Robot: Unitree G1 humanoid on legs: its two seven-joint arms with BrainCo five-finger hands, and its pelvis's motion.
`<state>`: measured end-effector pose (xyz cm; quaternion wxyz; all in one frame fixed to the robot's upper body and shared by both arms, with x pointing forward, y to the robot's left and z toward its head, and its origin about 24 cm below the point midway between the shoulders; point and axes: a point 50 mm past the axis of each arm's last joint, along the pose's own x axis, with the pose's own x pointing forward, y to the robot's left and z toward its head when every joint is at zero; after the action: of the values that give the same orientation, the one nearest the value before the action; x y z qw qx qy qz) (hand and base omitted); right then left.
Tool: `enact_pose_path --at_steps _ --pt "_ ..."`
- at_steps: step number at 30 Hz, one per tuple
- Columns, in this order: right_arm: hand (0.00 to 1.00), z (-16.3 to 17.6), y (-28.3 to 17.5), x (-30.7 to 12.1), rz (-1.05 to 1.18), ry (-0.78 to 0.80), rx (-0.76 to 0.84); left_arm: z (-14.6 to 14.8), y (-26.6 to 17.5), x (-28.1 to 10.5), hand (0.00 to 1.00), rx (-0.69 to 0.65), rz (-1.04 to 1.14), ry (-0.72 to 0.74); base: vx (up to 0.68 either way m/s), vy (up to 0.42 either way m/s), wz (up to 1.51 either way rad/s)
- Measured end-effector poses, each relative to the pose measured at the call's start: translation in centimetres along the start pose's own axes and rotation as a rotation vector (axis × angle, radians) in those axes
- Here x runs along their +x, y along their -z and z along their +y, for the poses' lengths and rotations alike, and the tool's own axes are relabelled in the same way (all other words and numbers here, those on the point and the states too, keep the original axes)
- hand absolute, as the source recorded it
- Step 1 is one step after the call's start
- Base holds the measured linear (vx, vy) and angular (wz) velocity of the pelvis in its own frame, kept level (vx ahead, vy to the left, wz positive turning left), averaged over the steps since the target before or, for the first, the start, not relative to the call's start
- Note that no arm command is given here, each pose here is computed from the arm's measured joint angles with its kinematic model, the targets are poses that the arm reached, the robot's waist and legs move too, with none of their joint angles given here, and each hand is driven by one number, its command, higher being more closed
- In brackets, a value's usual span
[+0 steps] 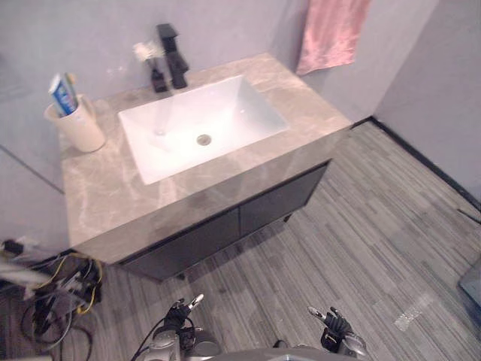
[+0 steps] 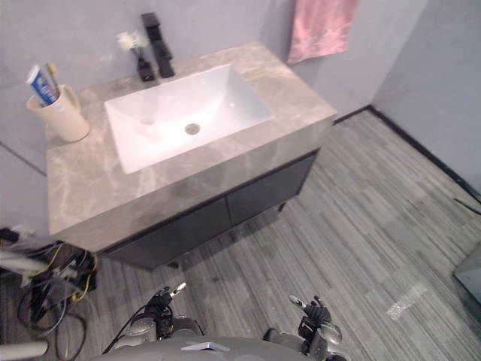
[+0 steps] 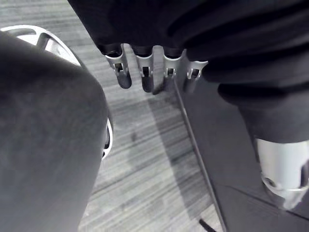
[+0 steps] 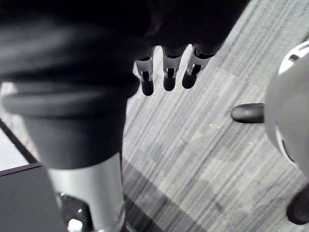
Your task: Organize washtable
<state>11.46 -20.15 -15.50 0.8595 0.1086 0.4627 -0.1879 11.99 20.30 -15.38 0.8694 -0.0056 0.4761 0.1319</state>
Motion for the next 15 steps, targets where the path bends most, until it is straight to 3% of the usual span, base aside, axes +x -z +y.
enact_pose_path --at_steps 3,6,10,15 --pt "0.0 -0.8 -0.7 0.1 -0.014 0.005 -0.054 0.1 0.8 -0.2 0.0 -0.089 0.022 -0.022 -0.18 -0.219 -2.05" --pt "0.0 -2.6 0.4 -0.1 0.039 0.041 -0.095 1.1 3.3 -1.0 0.0 -0.107 0.09 -0.055 -0.24 0.051 -2.15" --pt "0.0 -5.4 1.8 -0.8 0.078 0.134 -0.037 1.9 6.7 -2.4 0.0 -0.181 0.186 -0.109 -0.27 0.059 -1.8" --pt "0.0 -6.0 6.8 -2.9 0.217 0.192 0.104 3.4 9.8 -3.9 0.0 -0.222 0.282 -0.166 0.3 0.107 -1.27"
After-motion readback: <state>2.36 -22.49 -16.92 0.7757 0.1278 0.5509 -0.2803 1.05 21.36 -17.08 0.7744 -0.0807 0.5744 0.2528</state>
